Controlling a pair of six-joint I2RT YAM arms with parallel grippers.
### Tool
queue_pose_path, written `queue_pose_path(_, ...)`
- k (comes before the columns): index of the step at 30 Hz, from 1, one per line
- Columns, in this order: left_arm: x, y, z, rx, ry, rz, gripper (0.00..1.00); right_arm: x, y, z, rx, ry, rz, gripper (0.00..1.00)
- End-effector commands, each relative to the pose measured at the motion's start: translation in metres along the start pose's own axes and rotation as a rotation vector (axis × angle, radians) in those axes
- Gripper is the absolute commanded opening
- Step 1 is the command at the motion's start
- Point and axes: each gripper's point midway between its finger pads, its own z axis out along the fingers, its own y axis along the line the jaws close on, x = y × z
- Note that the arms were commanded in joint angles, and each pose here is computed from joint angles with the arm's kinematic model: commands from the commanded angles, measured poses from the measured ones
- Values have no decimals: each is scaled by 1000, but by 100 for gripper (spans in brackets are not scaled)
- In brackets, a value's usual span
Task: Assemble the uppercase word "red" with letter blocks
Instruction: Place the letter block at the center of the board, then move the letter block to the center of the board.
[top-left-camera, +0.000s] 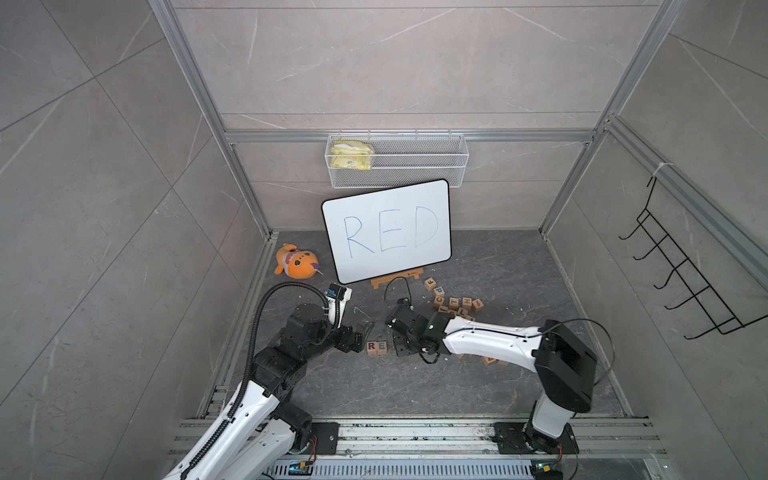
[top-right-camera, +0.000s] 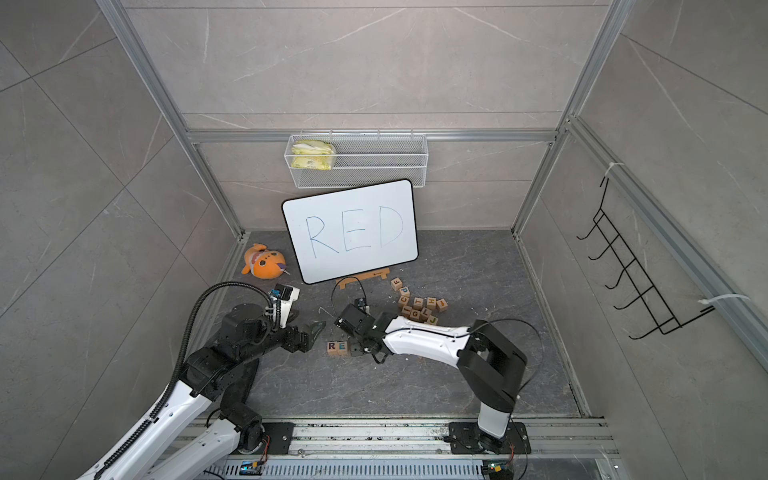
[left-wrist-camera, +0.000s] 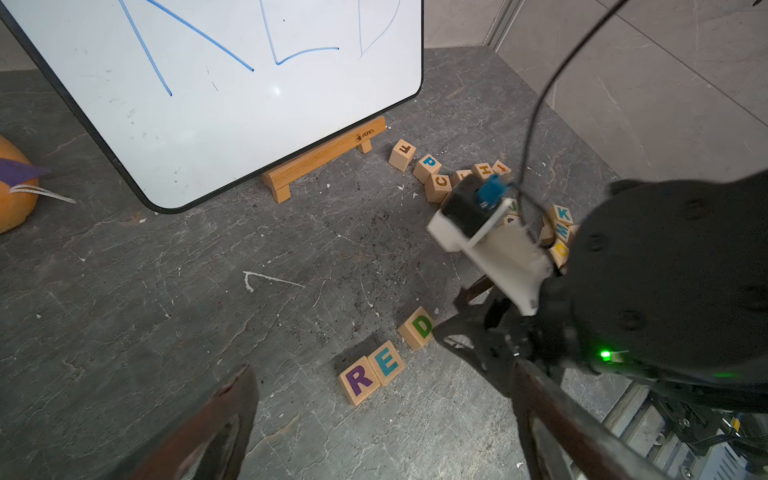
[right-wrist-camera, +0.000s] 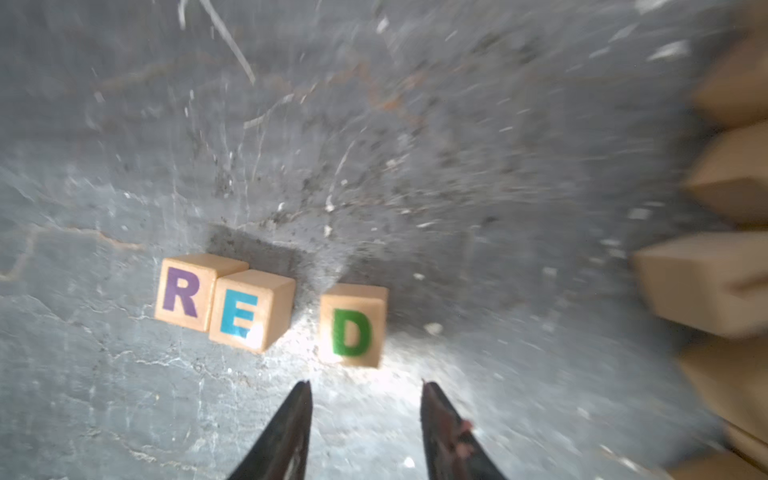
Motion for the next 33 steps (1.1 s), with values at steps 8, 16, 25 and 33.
queue_pose_path(8,-6,1,-1,-7,-15,28,98,-15,-187,-132,577,-544,411,100)
queue_pose_path(16,-6,2,-1,-14,-14,30,97,-2,-173,-91,542,-328,349,100)
queue_pose_path(25,-4,2,0,-13,-6,32,97,-11,-67,-45,-21,-253,181,94)
queue_pose_path(33,-1,0,4,1,19,27,97,10,-5,-10,-185,-104,108,22)
